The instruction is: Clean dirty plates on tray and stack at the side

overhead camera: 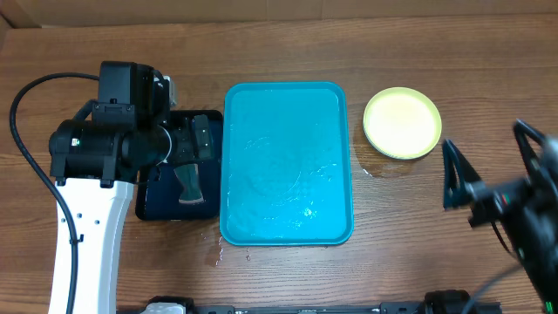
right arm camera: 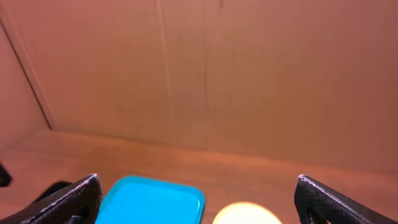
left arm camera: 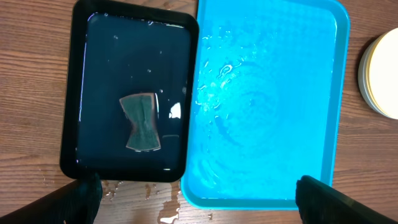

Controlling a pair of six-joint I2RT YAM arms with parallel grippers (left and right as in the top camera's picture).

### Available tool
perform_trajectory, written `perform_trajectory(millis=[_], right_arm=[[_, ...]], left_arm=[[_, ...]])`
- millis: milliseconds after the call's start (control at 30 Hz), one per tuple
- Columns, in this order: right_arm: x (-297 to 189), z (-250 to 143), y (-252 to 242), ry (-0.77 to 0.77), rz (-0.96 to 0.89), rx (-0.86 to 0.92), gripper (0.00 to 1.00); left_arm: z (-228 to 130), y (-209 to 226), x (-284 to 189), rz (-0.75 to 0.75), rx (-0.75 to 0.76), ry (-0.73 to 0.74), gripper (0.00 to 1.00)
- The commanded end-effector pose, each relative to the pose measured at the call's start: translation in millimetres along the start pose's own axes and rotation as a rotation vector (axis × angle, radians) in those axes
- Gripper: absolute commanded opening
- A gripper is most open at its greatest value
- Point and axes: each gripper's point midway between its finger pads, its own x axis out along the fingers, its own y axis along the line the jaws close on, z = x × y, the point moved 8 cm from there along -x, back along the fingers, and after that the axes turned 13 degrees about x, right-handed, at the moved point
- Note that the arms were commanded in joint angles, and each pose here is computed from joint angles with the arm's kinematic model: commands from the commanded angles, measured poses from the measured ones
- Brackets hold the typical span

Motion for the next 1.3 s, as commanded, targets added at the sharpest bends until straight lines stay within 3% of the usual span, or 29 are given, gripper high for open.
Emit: perform_trajectory(millis=[0,367,500,867,1267], right_arm=[[-30,5,7,-0.082,0.016,-0.025,1.00],[-108,-4,22,-0.262,0.061,-0.063,1.00],[-119,-14,21,-0.251,0.058,-0.061,1.00],[-89,-65,0,-0.263,0.048,-0.061,1.00],[-37,-82,-20,-0.568,0.105,-0.089,1.00]], left_arm=[[2,-2,-1,-0.009,0.013,-0.009,1.00],[2,-2,-1,-0.009,0.013,-0.009,1.00],[2,-2,-1,-0.009,0.013,-0.009,1.00],[2,-2,-1,-0.009,0.013,-0.009,1.00],[2,-2,-1,-0.009,0.013,-0.009,1.00]])
